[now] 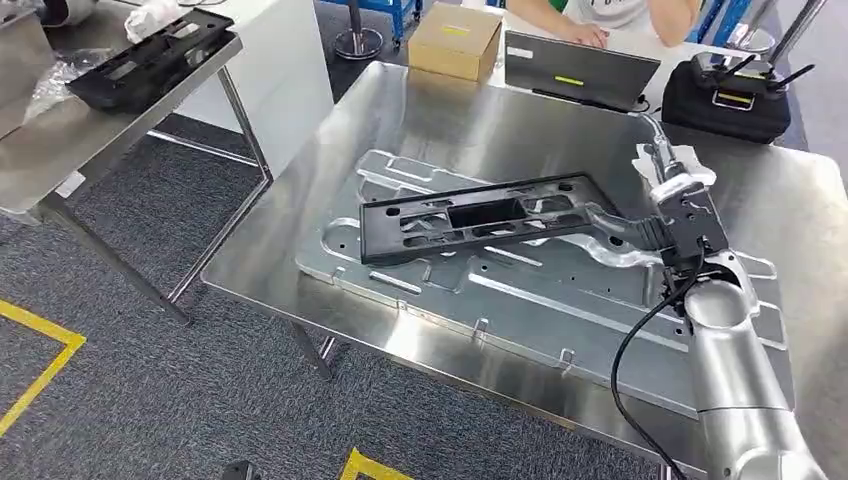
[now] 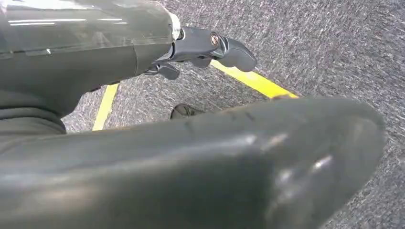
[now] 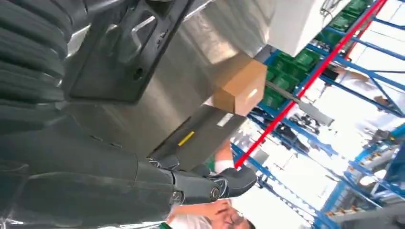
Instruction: Take the parts from the cabinet and place them on the table.
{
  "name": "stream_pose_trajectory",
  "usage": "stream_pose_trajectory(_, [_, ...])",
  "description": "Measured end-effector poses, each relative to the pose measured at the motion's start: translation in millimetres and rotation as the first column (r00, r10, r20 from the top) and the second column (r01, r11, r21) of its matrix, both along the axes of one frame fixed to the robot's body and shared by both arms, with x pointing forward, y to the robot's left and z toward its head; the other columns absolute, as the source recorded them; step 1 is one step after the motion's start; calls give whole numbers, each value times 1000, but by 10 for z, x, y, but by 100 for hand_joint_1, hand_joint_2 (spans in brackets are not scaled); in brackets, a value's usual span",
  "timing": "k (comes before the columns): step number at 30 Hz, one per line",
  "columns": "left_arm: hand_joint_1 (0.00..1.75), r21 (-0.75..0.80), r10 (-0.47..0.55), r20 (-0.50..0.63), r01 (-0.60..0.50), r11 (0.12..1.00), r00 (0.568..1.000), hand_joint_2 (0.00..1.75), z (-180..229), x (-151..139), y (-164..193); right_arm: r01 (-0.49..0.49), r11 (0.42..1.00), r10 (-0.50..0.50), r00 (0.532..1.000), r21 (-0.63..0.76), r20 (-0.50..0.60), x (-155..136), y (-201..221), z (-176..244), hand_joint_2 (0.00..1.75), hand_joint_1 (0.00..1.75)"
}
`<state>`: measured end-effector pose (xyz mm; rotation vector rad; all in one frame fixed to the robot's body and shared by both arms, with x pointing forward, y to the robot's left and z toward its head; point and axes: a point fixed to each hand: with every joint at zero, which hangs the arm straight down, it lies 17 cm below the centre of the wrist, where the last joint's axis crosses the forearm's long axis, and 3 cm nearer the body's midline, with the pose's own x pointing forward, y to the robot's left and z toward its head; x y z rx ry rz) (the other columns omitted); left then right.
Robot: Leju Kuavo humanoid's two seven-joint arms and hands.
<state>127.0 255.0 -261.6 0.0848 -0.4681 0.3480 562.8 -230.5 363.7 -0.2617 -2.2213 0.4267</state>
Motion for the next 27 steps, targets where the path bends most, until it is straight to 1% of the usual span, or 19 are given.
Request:
stream_pose_trajectory(3, [0,5,0,-3,0,1000,1000,0,-3,-9,9,6,989,-29,987,145,156,-260,-244,330,175,0])
stream_pose_trajectory(5, [0,7,2,-6,-2,1000,1000,0,-6,-22,14,23,974,-84,960,226,266,-531,-479,586,175,0])
stream_pose_trajectory(7, [0,11,12,-8,-11,1000,1000,0,-8,-28,30,33,963,-125,934,269,333,-757,-644,734,175,0])
stream_pose_trajectory(8, [0,11,20,-7,-20,1000,1000,0,-7,-23,37,30,959,-135,924,283,358,-854,-697,779,175,0])
stream_pose_trajectory(12, [0,12,20,-6,-20,1000,1000,0,-6,-21,39,26,957,-135,921,288,365,-883,-710,791,175,0])
stream_pose_trajectory(14, [0,14,23,-5,-23,1000,1000,0,-5,-19,44,-4,952,-122,913,307,390,-1011,-741,806,175,0])
stream_pose_trajectory(15, [0,17,45,-1,-45,999,999,0,-2,-15,70,-55,947,-93,897,317,432,-1232,-732,805,0,0])
stream_pose_trajectory(16, [0,24,72,2,-72,997,997,0,0,-13,111,-83,938,-79,895,338,440,-1427,-727,698,0,0])
stream_pose_trajectory(18, [0,27,93,0,-93,995,996,0,-2,-23,136,-89,927,-75,908,364,412,-1488,-746,577,0,0])
stream_pose_trajectory(21, [0,21,122,-2,-121,992,993,0,-6,-41,157,-63,924,-92,920,378,380,-1582,-802,389,0,0])
stream_pose_trajectory(24, [0,11,126,3,-126,992,992,0,-2,-30,144,-47,922,-108,922,384,371,-1646,-846,331,0,0])
stream_pose_trajectory(27, [0,5,143,6,-143,990,990,0,3,-19,120,21,916,-170,925,401,339,-1753,-1041,163,0,0])
